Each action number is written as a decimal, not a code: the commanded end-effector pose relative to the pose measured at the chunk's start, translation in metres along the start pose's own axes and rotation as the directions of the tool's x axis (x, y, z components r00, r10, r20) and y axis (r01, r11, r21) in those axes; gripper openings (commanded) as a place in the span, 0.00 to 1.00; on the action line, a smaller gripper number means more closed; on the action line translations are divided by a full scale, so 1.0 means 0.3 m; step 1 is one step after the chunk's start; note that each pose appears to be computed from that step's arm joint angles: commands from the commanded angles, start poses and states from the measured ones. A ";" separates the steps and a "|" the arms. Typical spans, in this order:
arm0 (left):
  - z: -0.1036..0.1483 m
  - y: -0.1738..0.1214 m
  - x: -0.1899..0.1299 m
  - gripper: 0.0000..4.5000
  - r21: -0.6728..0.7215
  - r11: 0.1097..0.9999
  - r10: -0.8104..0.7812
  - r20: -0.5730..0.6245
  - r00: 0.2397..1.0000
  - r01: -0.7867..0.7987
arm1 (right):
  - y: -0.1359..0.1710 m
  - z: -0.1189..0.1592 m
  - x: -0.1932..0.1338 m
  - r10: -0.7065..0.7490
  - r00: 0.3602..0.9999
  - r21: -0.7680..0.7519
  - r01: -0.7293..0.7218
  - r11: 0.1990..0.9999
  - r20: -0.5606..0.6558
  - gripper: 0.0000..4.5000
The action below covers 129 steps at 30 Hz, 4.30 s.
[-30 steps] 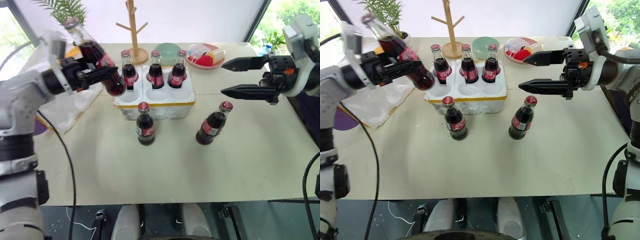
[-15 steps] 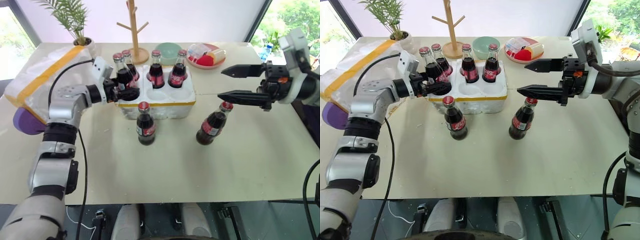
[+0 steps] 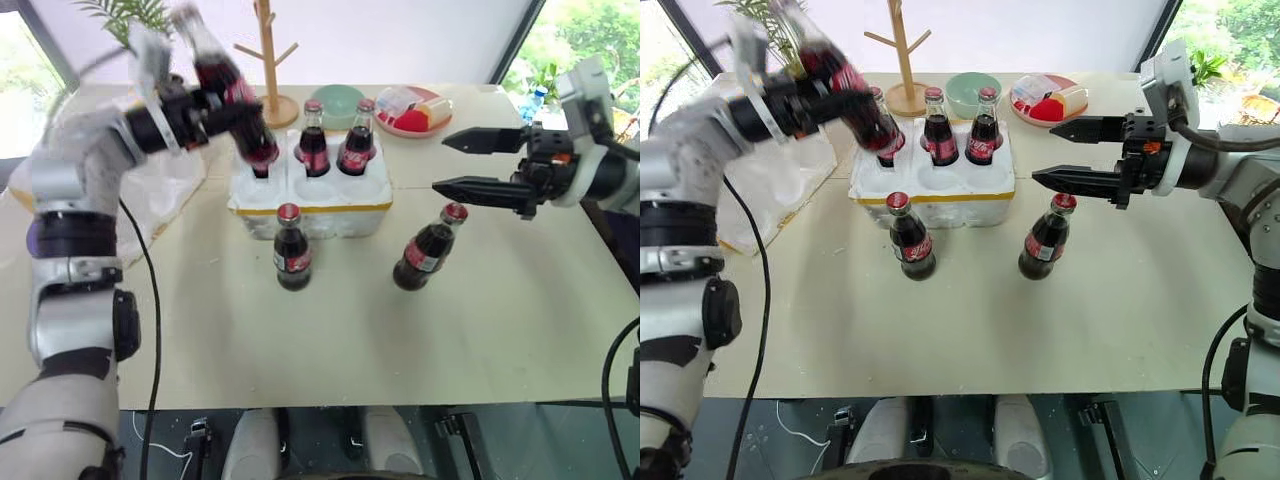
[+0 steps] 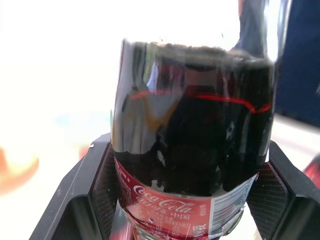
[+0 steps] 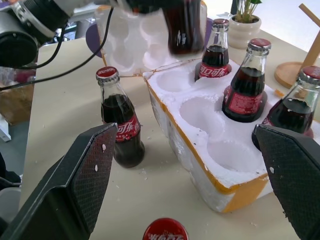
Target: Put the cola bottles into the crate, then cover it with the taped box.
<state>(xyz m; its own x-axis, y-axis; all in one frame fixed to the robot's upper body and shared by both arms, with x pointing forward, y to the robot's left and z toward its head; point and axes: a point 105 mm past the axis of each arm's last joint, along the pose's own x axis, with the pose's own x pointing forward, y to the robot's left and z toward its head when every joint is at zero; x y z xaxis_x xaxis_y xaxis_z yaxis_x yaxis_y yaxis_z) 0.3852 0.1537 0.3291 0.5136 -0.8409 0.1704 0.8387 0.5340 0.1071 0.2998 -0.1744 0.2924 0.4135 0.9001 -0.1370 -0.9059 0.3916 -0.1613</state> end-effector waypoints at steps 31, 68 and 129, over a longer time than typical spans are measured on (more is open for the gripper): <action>-0.289 -0.105 0.266 0.62 0.115 0.971 -0.179 -0.225 0.958 0.208 | -0.001 -0.005 -0.025 -0.100 0.995 -0.015 0.101 0.995 0.030 1.00; -0.314 -0.318 -0.238 0.99 -0.027 0.924 -0.354 -0.434 0.828 0.381 | -0.023 0.024 -0.002 -0.016 1.000 -0.018 0.015 1.000 -0.012 1.00; -0.306 0.007 -0.014 0.62 0.101 0.995 0.008 -0.316 0.949 0.025 | -0.008 0.001 -0.009 -0.045 0.999 -0.006 0.045 0.999 -0.001 1.00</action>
<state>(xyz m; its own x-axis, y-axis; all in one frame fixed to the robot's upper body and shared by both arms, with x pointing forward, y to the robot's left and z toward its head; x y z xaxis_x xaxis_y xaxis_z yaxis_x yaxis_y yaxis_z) 0.4005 0.1495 0.2293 0.5348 -0.8289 -0.1641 0.8442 0.5157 0.1463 0.3070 -0.1772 0.2778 0.4478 0.8772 -0.1734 -0.8938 0.4342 -0.1120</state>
